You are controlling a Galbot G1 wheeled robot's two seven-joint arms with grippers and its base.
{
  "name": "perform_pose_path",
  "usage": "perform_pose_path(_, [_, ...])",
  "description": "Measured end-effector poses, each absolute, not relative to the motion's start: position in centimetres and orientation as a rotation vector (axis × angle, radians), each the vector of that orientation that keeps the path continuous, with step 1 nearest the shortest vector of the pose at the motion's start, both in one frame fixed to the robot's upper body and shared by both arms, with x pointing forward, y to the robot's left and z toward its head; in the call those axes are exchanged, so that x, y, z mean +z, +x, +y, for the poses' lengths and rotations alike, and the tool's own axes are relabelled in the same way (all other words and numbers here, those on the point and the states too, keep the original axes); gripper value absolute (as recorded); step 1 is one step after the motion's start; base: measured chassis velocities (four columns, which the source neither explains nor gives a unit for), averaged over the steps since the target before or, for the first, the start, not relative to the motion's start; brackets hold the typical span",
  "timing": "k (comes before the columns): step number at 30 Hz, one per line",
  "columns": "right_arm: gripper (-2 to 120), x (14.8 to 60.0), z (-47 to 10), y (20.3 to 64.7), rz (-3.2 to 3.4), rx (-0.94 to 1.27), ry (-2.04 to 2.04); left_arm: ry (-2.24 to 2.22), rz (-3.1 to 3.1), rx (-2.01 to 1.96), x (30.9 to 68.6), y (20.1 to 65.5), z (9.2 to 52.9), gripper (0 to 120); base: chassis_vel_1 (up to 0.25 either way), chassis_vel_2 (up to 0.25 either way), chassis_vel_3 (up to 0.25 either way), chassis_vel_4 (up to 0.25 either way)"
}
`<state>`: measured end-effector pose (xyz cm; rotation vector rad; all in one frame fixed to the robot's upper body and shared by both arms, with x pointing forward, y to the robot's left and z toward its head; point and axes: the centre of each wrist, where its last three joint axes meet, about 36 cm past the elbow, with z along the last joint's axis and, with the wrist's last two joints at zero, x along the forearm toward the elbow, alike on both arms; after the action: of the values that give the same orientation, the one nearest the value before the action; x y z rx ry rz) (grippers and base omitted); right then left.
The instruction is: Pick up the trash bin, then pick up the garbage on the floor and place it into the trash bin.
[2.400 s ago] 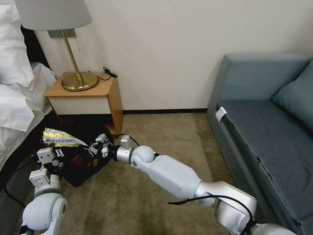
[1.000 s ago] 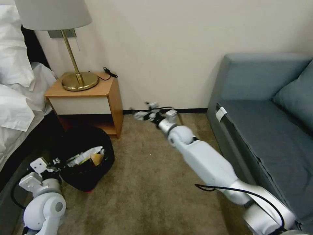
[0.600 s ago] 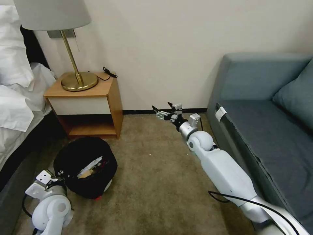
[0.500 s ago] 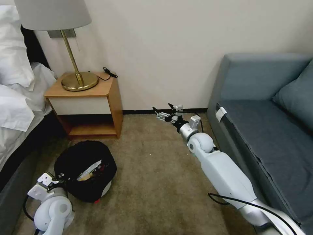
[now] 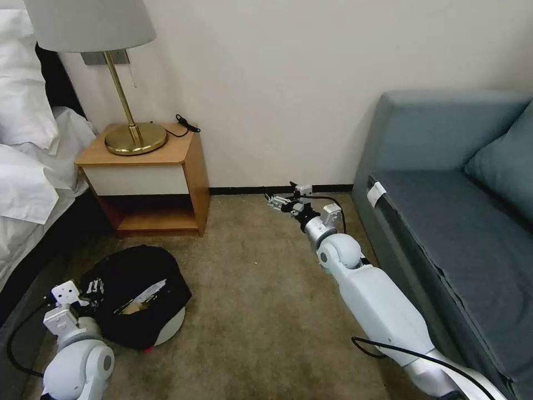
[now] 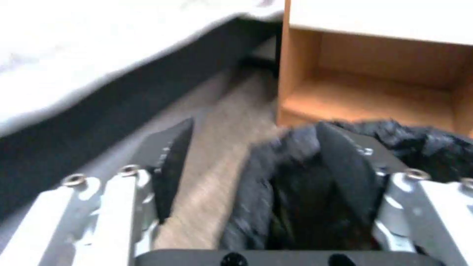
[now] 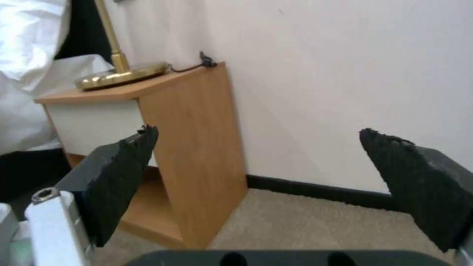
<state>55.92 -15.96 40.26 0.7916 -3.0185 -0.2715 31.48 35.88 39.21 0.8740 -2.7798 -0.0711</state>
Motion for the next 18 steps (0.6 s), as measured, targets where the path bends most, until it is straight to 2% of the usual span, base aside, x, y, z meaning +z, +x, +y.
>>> perform_pose_path(1, [100, 40.1, -15.8, 55.7, -3.016, -0.276, 0.767, 0.877, -2.81, -0.137, 39.6, 31.2, 35.9, 81, 0.0, 0.0, 0.0, 0.0])
perform_pose_path(2, [100, 40.1, -15.8, 55.7, -3.016, -0.276, 0.767, 0.877, -2.81, -0.137, 39.6, 31.2, 35.9, 81, 0.0, 0.0, 0.0, 0.0])
perform_pose_path(6, [100, 39.7, -15.2, 55.2, -3.008, -0.291, 0.623, 0.788, -2.943, -0.3, 42.0, 31.6, 35.6, 97, 0.0, 0.0, 0.0, 0.0])
perform_pose_path(11, [100, 39.8, -15.0, 55.1, -3.002, -0.327, 0.507, 0.613, -3.026, -0.372, 43.1, 33.5, 34.6, 100, 0.0, 0.0, 0.0, 0.0])
perform_pose_path(16, [100, 39.8, -15.4, 55.0, -2.989, -0.355, 0.355, 0.414, -3.059, -0.378, 42.4, 35.8, 32.5, 100, 0.0, 0.0, 0.0, 0.0])
perform_pose_path(18, [100, 38.5, -16.4, 54.5, -2.969, -0.359, 0.252, 0.304, -3.07, -0.36, 41.7, 37.4, 30.8, 100, 0.0, 0.0, 0.0, 0.0])
